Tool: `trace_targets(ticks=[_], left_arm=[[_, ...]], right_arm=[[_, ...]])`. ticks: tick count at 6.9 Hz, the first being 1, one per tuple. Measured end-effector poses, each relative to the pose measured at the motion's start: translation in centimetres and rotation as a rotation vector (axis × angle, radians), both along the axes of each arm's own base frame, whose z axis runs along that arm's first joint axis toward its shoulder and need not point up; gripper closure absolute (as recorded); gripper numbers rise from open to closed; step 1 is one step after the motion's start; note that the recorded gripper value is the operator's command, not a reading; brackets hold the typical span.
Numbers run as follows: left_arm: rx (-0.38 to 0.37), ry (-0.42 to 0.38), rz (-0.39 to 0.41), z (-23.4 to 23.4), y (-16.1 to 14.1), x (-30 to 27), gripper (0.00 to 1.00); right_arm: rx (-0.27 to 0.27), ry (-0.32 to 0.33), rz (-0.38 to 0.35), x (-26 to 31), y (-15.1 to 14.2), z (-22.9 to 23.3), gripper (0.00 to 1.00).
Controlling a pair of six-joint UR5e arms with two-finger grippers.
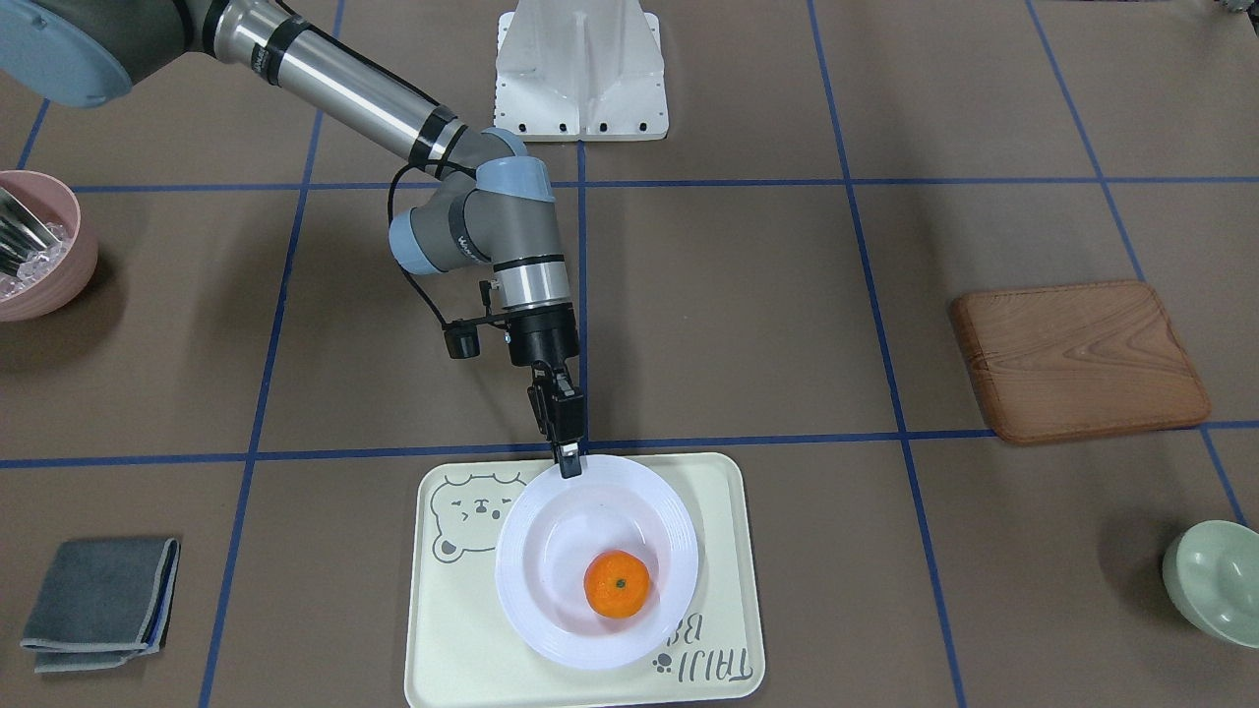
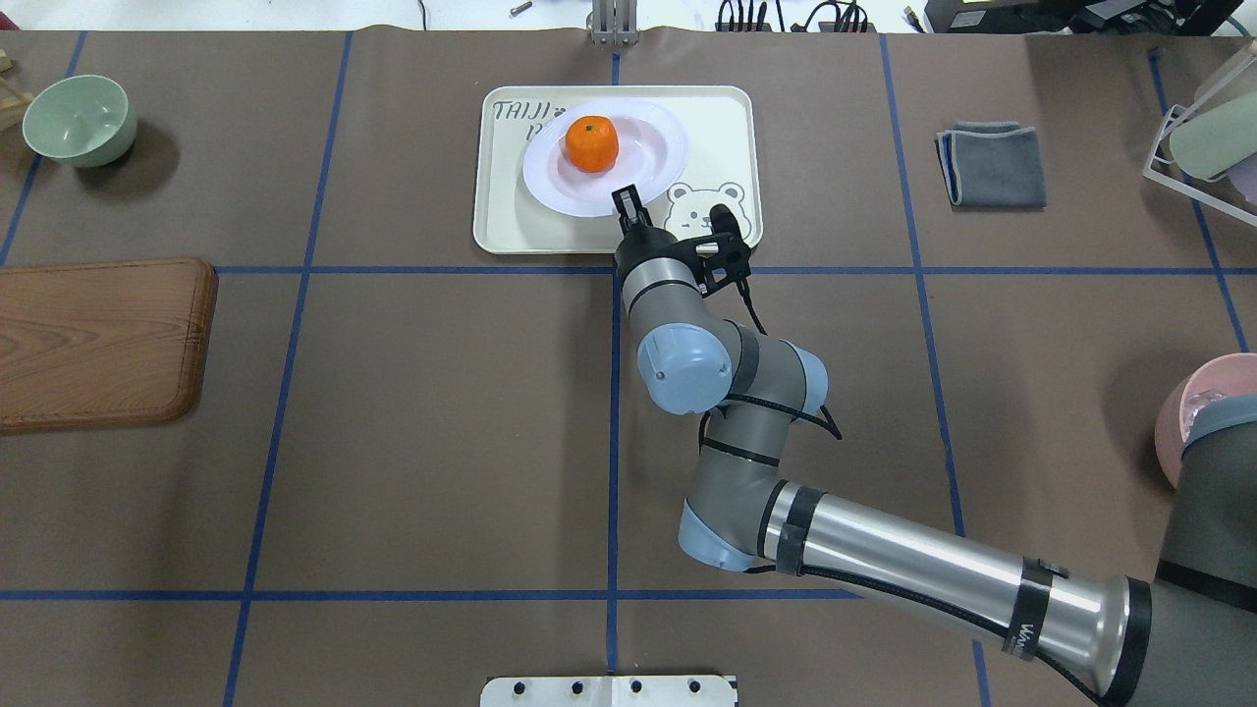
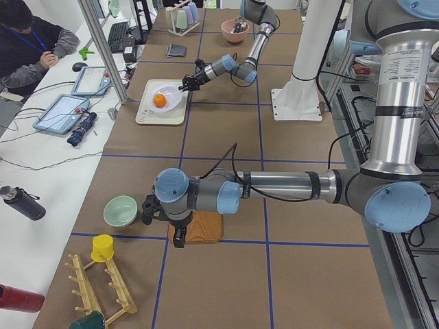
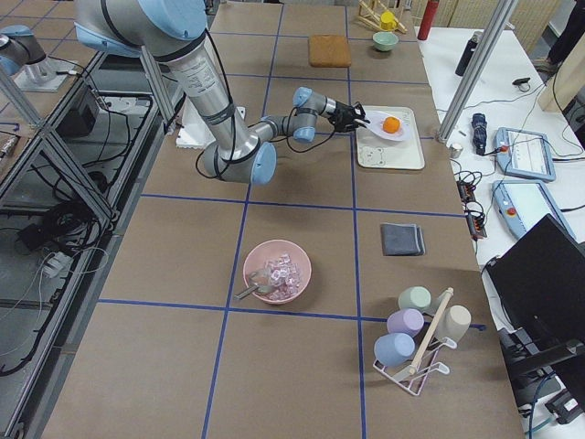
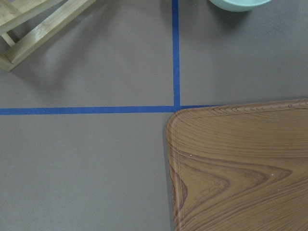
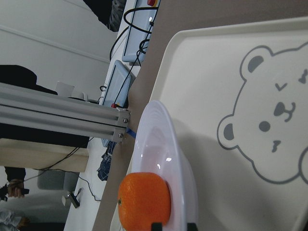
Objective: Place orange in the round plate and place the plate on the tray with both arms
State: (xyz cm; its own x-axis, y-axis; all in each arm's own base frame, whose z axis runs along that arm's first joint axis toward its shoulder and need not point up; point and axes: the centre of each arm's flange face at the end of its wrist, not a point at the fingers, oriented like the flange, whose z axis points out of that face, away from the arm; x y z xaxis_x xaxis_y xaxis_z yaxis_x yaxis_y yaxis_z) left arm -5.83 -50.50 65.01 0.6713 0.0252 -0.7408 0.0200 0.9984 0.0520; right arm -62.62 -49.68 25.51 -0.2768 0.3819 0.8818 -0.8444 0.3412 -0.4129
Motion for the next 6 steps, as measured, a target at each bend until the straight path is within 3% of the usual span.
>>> trace_targets(ticks=[2, 4, 6], left_arm=[[-0.001, 0.001, 0.0, 0.0, 0.0, 0.0, 0.02], [-0.003, 0.0, 0.0, 0.1, 0.0, 0.0, 0.02], [-0.003, -0.001, -0.001, 0.1, 0.1, 0.0, 0.02]], right_arm=[[0.134, 0.255, -0.22, 3.0, 2.4, 2.3, 0.0], [0.145, 0.577, -0.462, 6.3, 0.0, 4.4, 0.0], [0.146, 0.832, -0.725, 13.0, -4.2, 7.6, 0.0]])
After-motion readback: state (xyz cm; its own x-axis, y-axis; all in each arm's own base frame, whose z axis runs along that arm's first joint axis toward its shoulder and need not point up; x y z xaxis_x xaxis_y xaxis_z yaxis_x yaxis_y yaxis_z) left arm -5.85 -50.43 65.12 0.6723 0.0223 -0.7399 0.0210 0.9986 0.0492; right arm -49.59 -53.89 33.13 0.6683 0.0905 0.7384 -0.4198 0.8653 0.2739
